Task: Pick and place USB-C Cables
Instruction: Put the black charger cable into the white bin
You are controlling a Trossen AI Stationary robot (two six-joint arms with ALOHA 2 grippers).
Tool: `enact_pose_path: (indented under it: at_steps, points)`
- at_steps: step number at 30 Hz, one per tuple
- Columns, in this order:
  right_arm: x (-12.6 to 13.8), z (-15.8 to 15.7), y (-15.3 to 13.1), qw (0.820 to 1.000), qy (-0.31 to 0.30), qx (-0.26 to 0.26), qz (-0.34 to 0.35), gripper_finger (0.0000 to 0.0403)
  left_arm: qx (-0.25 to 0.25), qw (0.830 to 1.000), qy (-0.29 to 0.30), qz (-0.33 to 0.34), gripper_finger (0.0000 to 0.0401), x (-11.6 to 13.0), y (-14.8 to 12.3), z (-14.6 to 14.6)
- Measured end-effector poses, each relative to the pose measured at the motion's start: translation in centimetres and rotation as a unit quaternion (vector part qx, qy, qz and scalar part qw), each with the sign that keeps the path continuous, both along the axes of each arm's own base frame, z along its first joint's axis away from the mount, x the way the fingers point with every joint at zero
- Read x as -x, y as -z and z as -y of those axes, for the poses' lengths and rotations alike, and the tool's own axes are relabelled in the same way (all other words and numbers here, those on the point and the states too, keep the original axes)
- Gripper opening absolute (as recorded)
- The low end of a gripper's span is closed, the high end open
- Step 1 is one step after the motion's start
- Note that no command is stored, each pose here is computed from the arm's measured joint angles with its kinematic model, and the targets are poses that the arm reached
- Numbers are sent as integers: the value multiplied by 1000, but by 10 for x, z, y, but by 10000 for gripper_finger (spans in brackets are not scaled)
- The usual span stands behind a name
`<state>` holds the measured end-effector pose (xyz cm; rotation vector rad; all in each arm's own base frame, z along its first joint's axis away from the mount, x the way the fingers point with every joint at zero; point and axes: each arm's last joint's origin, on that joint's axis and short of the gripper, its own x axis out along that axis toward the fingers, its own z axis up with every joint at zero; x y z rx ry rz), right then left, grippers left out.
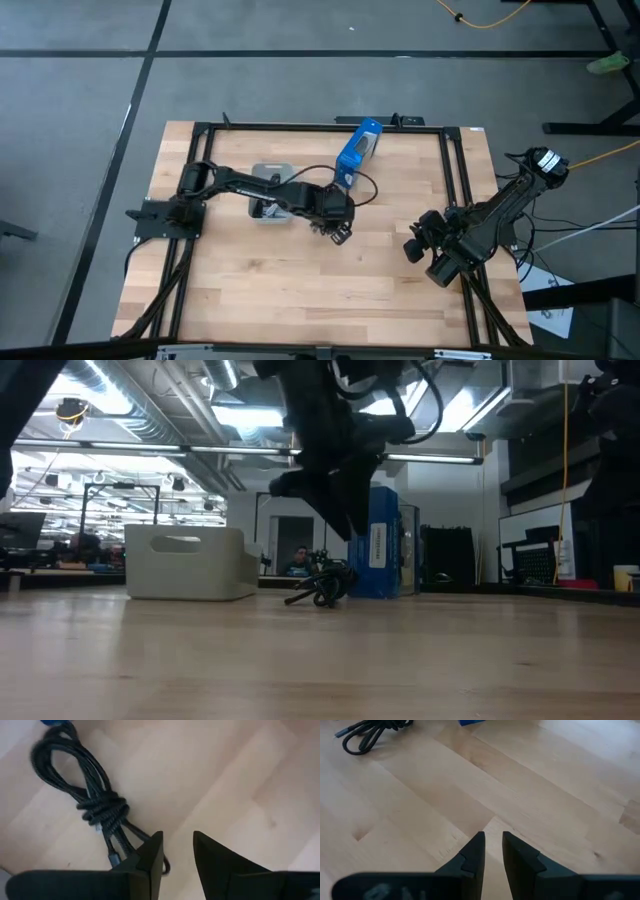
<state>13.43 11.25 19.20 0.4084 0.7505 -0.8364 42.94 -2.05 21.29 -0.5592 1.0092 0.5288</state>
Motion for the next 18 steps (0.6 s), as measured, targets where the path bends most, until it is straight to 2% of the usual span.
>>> enact_pose_path:
  at_steps: [5, 9, 18]
  points:
    - [0, 0, 0, 1000, -8, 3, -3, 70, -26, 997, -69, -6, 99, 3, 2, -4]
    - [0, 0, 0, 1000, -8, 3, -4, 70, -43, 994, -101, -22, 99, 7, 4, -6]
    - [-1, 0, 0, 1000, -9, 6, 1, 70, -40, 989, -130, -48, 99, 1, 34, 1]
